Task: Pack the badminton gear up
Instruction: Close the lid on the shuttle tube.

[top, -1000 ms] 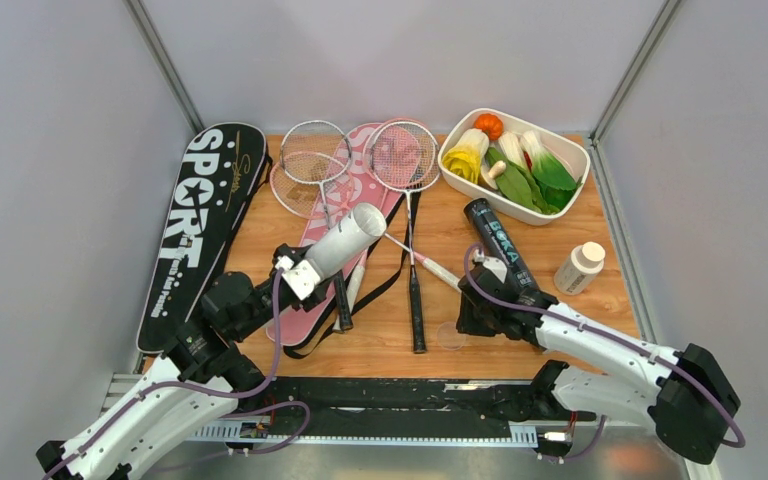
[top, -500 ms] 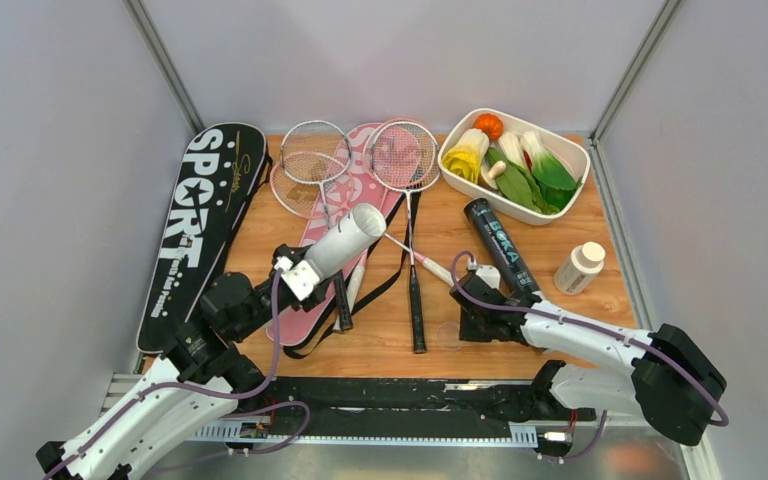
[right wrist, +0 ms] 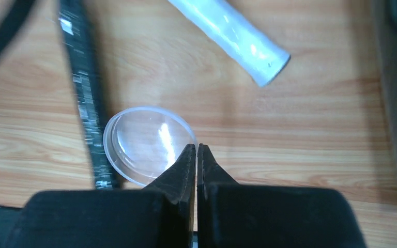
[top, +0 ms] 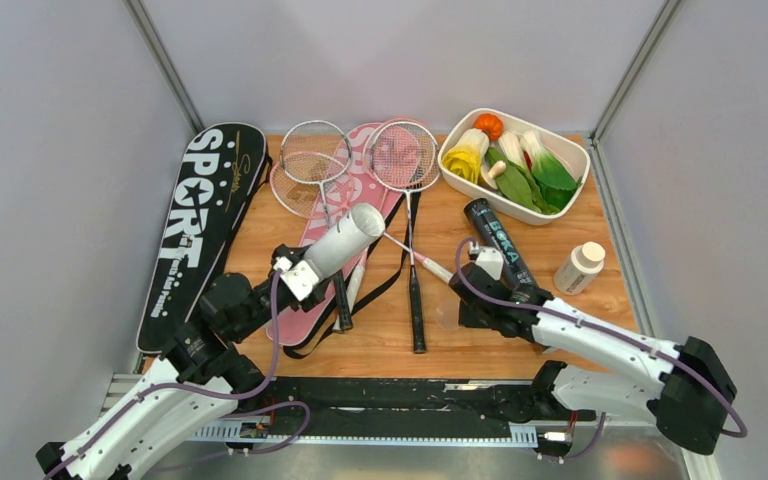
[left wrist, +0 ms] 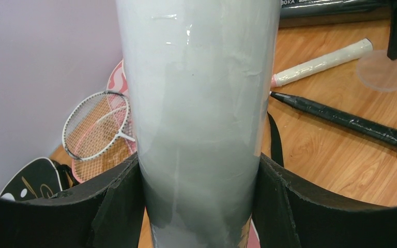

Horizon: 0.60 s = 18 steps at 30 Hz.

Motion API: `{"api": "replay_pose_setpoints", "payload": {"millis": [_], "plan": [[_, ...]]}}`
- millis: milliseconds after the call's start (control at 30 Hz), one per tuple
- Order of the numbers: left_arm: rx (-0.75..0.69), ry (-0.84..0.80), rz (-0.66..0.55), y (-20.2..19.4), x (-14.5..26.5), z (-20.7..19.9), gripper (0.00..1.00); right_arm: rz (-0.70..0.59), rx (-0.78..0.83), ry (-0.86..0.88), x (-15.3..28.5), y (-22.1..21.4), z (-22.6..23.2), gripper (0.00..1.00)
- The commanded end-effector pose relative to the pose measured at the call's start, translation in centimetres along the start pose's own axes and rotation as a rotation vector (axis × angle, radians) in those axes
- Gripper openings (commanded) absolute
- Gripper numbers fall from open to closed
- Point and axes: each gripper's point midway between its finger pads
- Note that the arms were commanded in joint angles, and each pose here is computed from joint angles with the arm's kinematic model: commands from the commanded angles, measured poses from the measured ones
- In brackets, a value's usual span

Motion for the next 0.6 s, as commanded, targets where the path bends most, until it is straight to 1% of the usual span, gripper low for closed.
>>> {"api": "replay_pose_setpoints", "payload": {"millis": [0, 133, 300, 467, 567], "plan": [[-0.001, 0.011, -0.093, 3.3, 0.2, 0.8, 0.35, -0.192, -0.023, 0.081, 4.4, 5.9, 1.6, 0.00], [-0.040, -0.065, -0.113, 3.2, 0.0, -0.6, 0.35, -0.330, -0.023, 0.181, 8.9, 10.2, 3.2, 0.00], [-0.073, -0.146, -0.107, 2.6, -0.5, -2.1, 0.35, -0.487, 0.023, 0.304, 14.3, 14.7, 5.1, 0.00], [-0.130, -0.190, -0.088, 2.4, -0.4, -2.5, 0.35, -0.599, 0.083, 0.545, 21.1, 17.2, 8.1, 0.00], [-0.158, -0.210, -0.073, 2.4, -0.5, -2.7, 0.35, -0.620, 0.138, 0.689, 24.6, 17.7, 10.0, 0.00]]}}
Point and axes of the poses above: each gripper's point midway between its finger pads, its own x axis back along the fingers, its own z axis along the line the jaws close on, y = z × x, and after that the axes turned 4 degrees about x, right-handed
